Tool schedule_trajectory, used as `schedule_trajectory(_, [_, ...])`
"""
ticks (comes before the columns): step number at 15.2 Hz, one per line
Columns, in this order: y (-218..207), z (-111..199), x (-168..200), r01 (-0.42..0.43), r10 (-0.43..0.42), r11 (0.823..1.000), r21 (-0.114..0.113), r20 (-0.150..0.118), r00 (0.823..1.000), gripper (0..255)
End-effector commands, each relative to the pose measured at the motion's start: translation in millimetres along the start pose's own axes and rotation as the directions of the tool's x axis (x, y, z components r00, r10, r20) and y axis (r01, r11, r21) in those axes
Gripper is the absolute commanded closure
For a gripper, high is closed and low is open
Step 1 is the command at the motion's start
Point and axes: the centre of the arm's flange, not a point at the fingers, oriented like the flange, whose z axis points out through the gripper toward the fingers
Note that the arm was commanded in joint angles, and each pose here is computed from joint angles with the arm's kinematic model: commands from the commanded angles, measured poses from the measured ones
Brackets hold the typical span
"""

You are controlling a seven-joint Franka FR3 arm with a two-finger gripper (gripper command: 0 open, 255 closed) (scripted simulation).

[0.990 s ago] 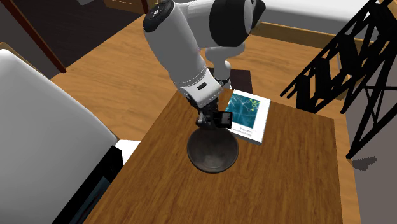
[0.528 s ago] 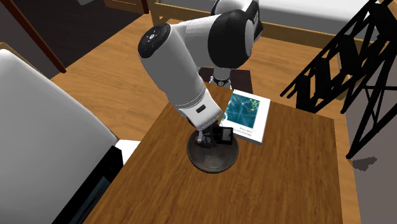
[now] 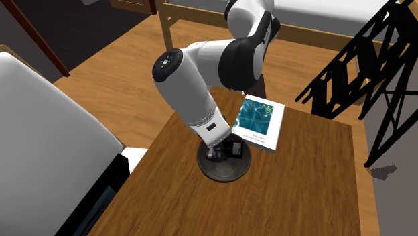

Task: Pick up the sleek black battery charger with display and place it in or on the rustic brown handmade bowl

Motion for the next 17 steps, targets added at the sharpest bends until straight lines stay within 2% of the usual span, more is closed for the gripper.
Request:
schedule_trajectory(1, [2.3, 13.7, -5.8, 0.000, 0.000, 1.000, -0.001, 0.000, 1.000, 255])
schedule_trajectory(9, [2.3, 13.7, -5.8, 0.000, 0.000, 1.000, -0.001, 0.000, 1.000, 255])
schedule_trajectory(10, [2.3, 13.7, -5.8, 0.000, 0.000, 1.000, -0.001, 0.000, 1.000, 0])
schedule_trajectory(15, [2.3, 13.7, -5.8, 0.000, 0.000, 1.000, -0.001, 0.000, 1.000, 0])
schedule_trajectory(17, [2.2, -12.7, -5.8, 0.000, 0.000, 1.000, -0.001, 0.000, 1.000, 0])
